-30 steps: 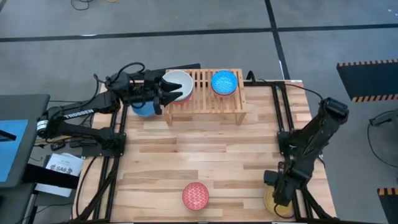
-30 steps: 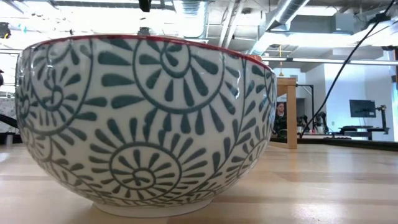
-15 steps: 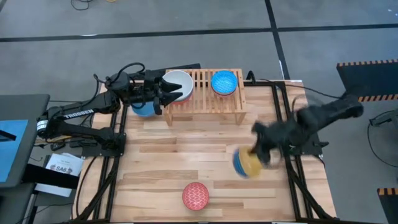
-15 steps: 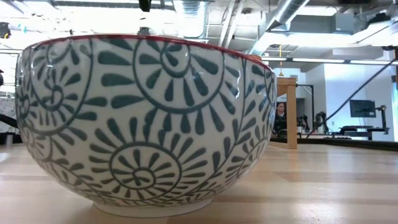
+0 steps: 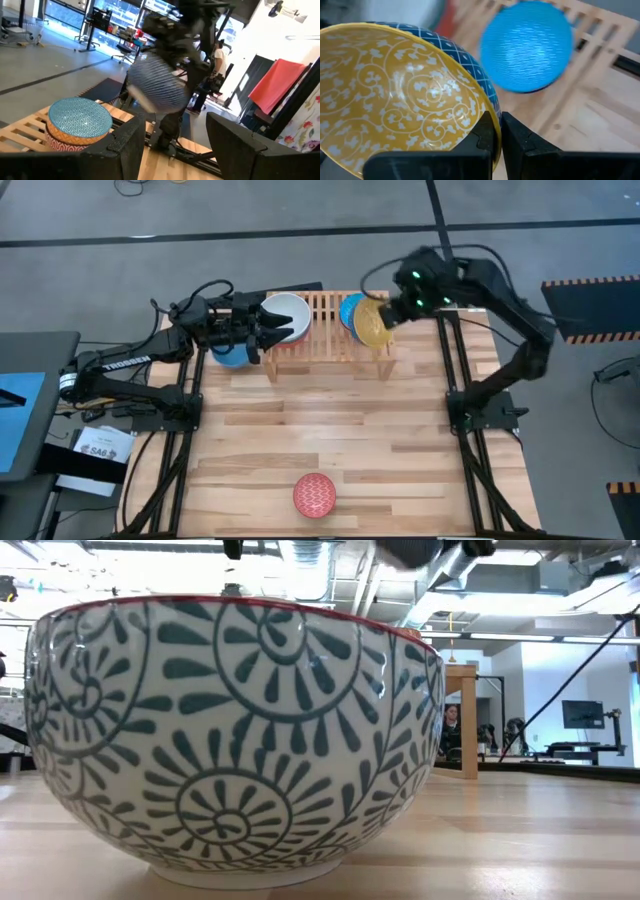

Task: Place and stack bowls onto a shelf
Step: Stack the small yellow bowl on top of the small light blue bowl on the shelf

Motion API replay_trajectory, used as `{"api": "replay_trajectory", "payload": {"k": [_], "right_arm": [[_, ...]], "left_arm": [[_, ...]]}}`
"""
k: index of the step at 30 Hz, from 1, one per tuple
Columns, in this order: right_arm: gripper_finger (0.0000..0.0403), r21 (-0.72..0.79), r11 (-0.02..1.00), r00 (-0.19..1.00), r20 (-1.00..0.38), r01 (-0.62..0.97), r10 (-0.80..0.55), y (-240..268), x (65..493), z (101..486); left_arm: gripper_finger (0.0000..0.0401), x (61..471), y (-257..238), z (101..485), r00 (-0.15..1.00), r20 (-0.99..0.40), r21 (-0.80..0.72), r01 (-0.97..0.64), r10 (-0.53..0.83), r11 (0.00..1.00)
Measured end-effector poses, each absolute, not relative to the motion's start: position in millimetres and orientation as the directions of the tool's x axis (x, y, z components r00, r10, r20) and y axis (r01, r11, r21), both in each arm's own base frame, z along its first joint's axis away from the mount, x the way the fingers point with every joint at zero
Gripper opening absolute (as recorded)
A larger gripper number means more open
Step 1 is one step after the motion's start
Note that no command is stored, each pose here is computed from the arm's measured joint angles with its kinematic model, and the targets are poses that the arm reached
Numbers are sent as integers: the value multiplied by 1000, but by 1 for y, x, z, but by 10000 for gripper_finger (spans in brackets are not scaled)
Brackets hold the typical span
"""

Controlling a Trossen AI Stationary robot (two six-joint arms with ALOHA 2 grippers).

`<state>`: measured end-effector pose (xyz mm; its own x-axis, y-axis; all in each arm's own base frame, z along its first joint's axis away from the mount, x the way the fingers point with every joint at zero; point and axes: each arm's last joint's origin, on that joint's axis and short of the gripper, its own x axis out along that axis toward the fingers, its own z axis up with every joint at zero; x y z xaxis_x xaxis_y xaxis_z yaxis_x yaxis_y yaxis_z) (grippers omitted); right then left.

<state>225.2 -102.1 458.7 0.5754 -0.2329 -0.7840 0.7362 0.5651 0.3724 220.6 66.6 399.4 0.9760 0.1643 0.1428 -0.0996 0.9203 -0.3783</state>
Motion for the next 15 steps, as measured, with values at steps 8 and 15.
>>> {"api": "replay_trajectory", "payload": {"k": [8,15], "right_arm": [[36,291,413,407,-884,863,-229,-160,245,429],[36,292,346,383,-895,891,-230,-185,249,420]], "left_arm": [[195,221,67,399,976,143,-382,-99,164,919],[195,221,66,399,978,140,-395,-90,157,914]]}}
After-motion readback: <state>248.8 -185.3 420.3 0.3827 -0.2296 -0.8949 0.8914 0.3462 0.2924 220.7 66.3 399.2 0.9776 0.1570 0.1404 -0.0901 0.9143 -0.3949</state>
